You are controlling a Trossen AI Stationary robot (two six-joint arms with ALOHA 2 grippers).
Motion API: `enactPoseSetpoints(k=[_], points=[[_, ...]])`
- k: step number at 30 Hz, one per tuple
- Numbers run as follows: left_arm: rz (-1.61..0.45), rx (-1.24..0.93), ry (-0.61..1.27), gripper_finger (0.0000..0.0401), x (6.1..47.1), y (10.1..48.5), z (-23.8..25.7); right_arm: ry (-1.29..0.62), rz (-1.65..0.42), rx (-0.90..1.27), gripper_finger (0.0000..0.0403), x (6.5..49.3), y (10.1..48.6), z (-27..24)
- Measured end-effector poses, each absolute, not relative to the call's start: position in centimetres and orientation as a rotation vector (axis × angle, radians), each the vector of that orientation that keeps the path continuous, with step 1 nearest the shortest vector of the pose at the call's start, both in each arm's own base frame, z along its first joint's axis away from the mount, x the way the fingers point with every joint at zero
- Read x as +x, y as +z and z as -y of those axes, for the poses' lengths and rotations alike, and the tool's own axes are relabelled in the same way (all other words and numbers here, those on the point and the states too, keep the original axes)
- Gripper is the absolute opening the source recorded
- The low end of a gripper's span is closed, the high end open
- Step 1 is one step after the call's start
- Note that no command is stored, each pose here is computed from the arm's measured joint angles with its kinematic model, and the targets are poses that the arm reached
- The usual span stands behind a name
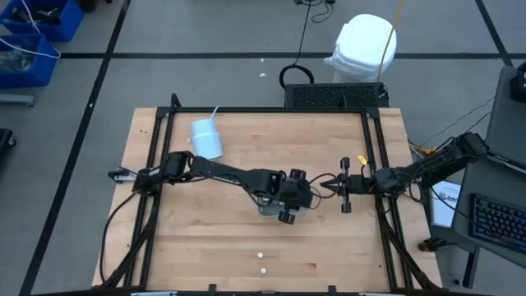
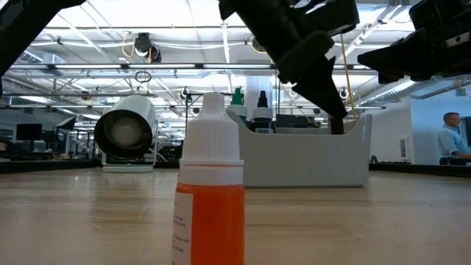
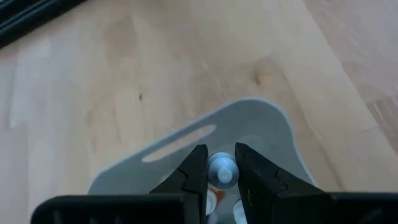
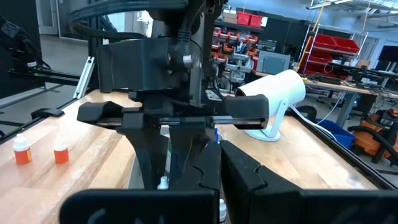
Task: Pick & Place food coloring
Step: Put the small red food coloring bottle into the bin
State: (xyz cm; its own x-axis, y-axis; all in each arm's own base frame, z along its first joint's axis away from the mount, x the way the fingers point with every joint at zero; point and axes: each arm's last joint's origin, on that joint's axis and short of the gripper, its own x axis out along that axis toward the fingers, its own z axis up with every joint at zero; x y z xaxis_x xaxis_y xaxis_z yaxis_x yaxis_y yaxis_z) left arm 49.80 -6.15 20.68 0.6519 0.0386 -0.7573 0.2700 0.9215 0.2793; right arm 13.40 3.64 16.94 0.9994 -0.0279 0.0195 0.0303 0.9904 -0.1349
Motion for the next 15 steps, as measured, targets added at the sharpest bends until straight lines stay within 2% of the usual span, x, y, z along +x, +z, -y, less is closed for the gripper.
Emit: enactPoseSetpoints(k=[15], points=[[-0.877,0.329,-0.144,0.0064,50.6,18.8,3.8,-0.032,0.023,-0.179,0.0000,13.4,17.0,-3.6]])
